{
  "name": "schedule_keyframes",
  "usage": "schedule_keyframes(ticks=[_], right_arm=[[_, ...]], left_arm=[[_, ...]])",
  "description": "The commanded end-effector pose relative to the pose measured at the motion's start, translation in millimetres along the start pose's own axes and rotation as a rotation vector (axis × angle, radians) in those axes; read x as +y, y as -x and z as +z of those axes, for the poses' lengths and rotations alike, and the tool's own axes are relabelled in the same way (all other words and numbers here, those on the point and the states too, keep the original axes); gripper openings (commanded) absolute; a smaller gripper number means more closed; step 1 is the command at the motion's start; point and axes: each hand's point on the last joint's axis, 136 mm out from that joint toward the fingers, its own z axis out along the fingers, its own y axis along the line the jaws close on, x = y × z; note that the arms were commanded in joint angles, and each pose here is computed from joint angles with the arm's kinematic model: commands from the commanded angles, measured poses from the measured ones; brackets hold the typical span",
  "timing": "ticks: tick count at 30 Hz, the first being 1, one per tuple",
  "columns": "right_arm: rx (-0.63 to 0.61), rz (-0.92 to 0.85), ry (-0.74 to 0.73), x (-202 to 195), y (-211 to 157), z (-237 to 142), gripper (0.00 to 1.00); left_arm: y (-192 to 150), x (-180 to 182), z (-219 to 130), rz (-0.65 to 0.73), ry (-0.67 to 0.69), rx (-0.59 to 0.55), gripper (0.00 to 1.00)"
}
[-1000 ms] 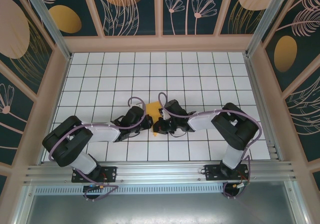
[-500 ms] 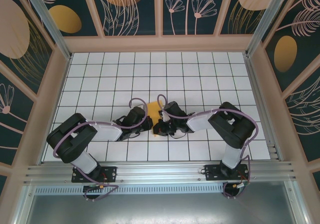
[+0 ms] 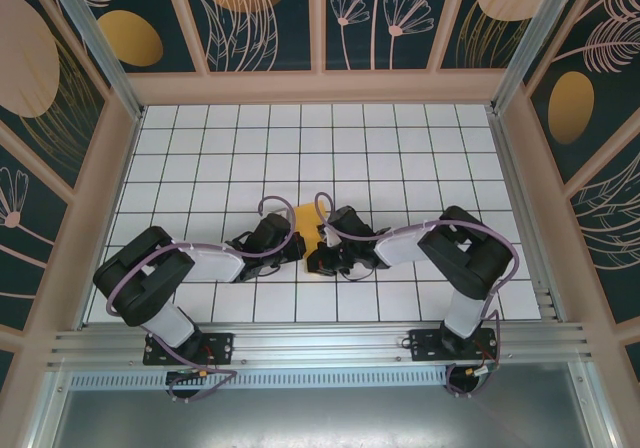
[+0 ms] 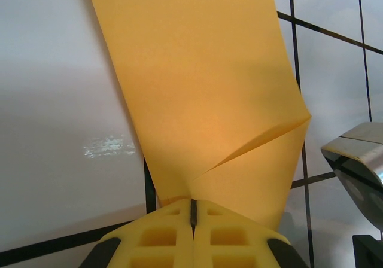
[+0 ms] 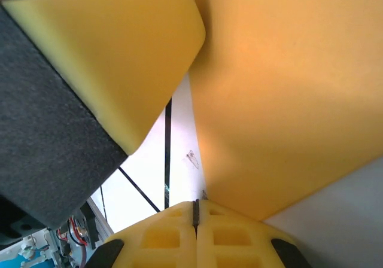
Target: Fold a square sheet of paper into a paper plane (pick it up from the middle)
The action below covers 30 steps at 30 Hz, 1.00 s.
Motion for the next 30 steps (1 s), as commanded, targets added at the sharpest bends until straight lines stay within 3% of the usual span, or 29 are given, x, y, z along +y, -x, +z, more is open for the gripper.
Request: schedule_keyframes(ticks=[1, 9, 16, 24, 30], right_arm=[[0.014, 0.03, -0.088, -22, -7, 6, 0.04], [-0.142, -0.047, -0.029, 21, 34, -39, 0.05], [-0.195, -0.023, -0.043, 1, 73, -44, 0.05], [-0.155, 0.078, -0.156, -46, 71, -22, 0.05], [-0.218, 0.008, -0.113, -11, 89, -47, 0.06]], left_arm=[[-9, 14, 3, 0.009, 0.05, 0.039, 0.05], [-9, 13, 2, 0.01, 0.049, 0.038, 0.05], [-7, 11, 2, 0.013, 0.045, 0.036, 0.05], [-8, 9, 2, 0.019, 0.037, 0.041, 0.05], [-9, 12, 2, 0.024, 0.044, 0.046, 0.06]])
